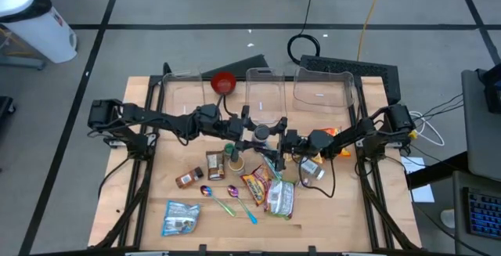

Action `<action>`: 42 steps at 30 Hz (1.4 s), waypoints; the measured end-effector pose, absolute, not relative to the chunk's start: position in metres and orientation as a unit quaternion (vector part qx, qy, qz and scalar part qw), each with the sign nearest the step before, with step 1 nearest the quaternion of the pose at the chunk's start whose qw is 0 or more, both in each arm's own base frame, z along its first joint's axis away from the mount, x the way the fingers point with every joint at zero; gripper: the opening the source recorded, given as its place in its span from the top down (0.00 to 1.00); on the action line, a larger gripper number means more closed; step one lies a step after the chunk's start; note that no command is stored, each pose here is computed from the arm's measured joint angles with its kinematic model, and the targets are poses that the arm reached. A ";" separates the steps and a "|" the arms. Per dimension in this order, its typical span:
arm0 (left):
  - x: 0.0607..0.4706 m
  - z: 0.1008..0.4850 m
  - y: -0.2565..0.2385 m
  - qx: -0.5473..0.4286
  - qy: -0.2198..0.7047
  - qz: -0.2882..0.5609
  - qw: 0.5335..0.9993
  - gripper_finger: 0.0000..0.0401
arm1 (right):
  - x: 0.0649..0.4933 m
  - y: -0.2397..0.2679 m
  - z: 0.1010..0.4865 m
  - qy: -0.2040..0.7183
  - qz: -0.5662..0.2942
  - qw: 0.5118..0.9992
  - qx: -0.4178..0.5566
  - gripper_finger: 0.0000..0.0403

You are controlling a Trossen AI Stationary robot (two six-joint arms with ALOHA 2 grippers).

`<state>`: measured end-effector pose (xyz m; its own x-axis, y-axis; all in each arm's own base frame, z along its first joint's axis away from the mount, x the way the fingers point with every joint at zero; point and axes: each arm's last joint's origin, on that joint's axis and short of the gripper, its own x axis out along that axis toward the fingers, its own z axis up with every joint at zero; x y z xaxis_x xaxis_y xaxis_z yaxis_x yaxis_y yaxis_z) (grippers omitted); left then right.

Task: Pick & Place Food Item
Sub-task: Put the violet seasoning bottle into the left transparent bin

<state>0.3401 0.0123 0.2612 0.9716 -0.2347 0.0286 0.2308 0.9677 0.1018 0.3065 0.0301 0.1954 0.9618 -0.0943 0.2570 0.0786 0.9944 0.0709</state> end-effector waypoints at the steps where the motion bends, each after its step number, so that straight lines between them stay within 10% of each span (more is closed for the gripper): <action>1: 0.340 0.261 0.012 0.049 -0.020 -0.117 0.992 0.55 | 0.306 0.030 0.195 -0.131 -0.044 0.990 0.030 0.28; 15: 0.340 0.261 0.012 0.047 -0.019 -0.117 0.992 0.49 | 0.306 0.030 0.195 -0.131 -0.043 0.990 0.030 0.53; 42: 0.336 0.292 0.019 0.066 0.044 -0.087 0.993 0.34 | 0.306 0.028 0.195 -0.132 -0.048 0.989 0.042 0.51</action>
